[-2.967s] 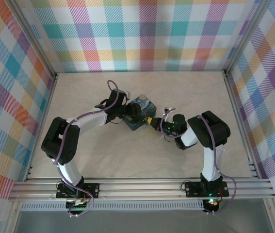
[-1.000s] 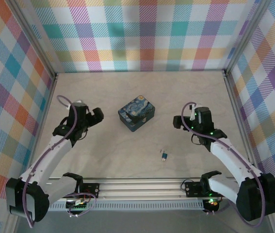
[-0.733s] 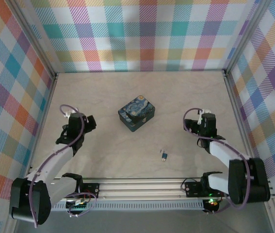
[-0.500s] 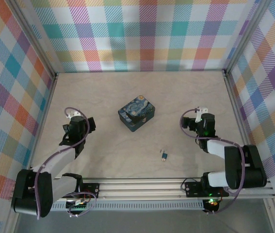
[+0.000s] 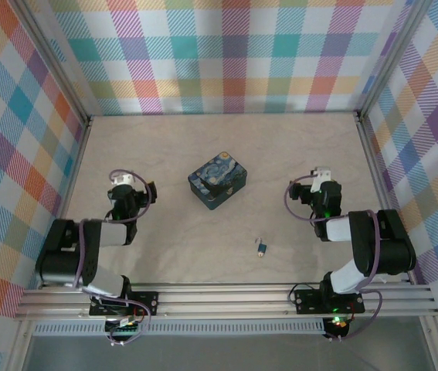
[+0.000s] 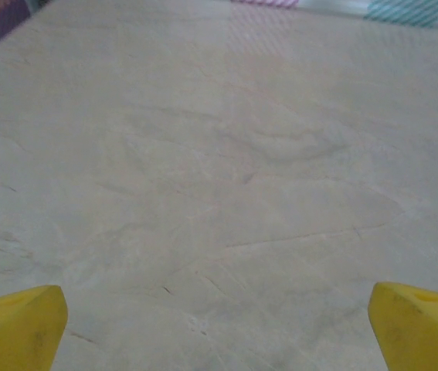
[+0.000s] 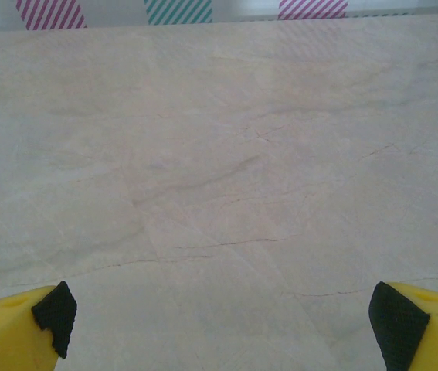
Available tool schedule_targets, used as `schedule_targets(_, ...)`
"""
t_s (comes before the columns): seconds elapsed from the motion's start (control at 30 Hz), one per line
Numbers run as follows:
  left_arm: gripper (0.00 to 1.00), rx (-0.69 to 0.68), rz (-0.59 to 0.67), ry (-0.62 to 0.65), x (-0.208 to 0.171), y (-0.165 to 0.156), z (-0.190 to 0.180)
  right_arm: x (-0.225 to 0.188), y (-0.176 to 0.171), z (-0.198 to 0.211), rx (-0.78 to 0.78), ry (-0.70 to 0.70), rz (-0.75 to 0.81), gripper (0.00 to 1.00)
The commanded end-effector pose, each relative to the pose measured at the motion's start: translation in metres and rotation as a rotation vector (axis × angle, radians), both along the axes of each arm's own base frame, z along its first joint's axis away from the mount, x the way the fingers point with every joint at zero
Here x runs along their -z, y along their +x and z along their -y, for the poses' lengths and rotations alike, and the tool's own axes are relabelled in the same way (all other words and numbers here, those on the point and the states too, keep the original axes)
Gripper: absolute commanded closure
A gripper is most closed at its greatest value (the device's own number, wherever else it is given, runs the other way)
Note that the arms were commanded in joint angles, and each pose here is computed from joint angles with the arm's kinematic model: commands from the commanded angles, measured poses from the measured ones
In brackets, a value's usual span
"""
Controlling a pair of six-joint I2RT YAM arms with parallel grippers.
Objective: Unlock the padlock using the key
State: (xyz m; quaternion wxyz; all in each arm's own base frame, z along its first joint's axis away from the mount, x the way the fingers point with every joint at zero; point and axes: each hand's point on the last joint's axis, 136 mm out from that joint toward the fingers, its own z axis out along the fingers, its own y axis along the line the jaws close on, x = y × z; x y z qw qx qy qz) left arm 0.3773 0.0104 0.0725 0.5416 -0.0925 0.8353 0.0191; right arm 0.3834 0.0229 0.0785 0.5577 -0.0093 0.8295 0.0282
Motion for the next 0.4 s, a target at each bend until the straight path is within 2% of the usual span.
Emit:
schedule_targets(0.0,0.0,0.055,0.044,-0.01,-0.0098,0.0124,0.0067,-0.0167,0.0079,-0.0011,-0.014,-0.007,0.061,0.0)
schedule_targets(0.1,0.0,0.092,0.014,-0.009,-0.0069,0.0198,0.0134,-0.0168,0.0078,-0.0043,-0.034,-0.007,0.062,0.0)
schedule_targets(0.37,0.0,0.09,0.018,-0.007,-0.0072,0.0197,0.0133,-0.015,0.0107,-0.0004,-0.009,-0.009,0.041,0.0)
